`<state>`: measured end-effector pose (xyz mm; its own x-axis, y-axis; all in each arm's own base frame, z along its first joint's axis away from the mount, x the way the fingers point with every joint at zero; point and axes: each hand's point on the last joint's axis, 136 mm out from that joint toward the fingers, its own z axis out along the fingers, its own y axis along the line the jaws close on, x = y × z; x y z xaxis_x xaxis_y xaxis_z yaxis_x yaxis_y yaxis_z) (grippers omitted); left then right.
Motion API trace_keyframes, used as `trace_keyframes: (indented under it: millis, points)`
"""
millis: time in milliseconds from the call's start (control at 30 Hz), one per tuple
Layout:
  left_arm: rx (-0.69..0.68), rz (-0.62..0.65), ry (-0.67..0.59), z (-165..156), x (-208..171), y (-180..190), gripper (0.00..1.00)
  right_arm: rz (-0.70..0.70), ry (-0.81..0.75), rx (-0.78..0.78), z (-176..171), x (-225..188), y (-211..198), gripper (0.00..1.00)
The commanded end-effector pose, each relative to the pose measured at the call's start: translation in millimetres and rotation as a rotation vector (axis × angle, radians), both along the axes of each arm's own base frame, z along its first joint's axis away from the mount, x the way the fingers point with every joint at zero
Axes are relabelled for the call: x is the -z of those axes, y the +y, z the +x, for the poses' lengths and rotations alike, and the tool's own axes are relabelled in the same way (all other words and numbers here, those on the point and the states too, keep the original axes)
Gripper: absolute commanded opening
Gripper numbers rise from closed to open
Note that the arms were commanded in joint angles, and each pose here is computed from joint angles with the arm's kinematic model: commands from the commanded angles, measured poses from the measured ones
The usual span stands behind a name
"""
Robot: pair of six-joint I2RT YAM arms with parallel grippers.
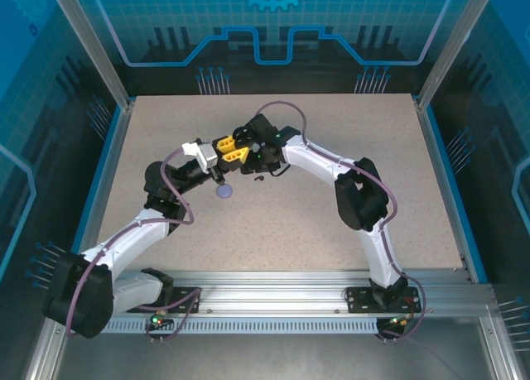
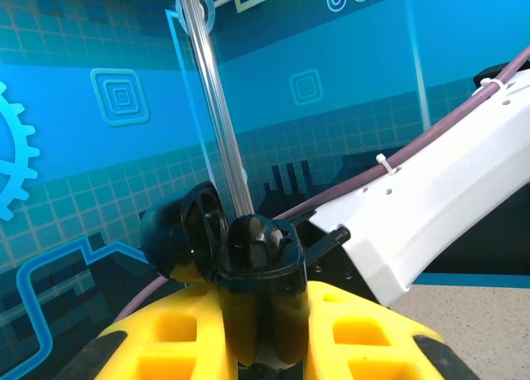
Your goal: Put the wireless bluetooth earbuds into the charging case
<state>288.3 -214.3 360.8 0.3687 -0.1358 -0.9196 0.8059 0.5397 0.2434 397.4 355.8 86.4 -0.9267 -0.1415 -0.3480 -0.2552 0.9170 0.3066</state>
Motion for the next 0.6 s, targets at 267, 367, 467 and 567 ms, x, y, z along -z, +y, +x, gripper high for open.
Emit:
trace_keyframes:
  millis: [267,367,467,567]
  points:
    - [-0.013,-0.014,-0.046,-2.1,-17.4,2.7,0.00,0.024,0.082,0.099,-17.3,23.0,3.2,0.56]
    - [-0.012,-0.014,-0.045,-2.1,-17.2,2.7,0.00,0.018,0.089,0.102,-16.9,30.0,3.1,0.56]
    - [-0.013,-0.013,-0.044,-1.9,-17.0,2.6,0.00,0.010,0.096,0.107,-16.1,37.0,3.5,0.56]
    - [-0.014,-0.012,-0.047,-2.1,-16.8,2.7,0.00,0.008,0.105,0.110,-15.6,42.1,3.8,0.56]
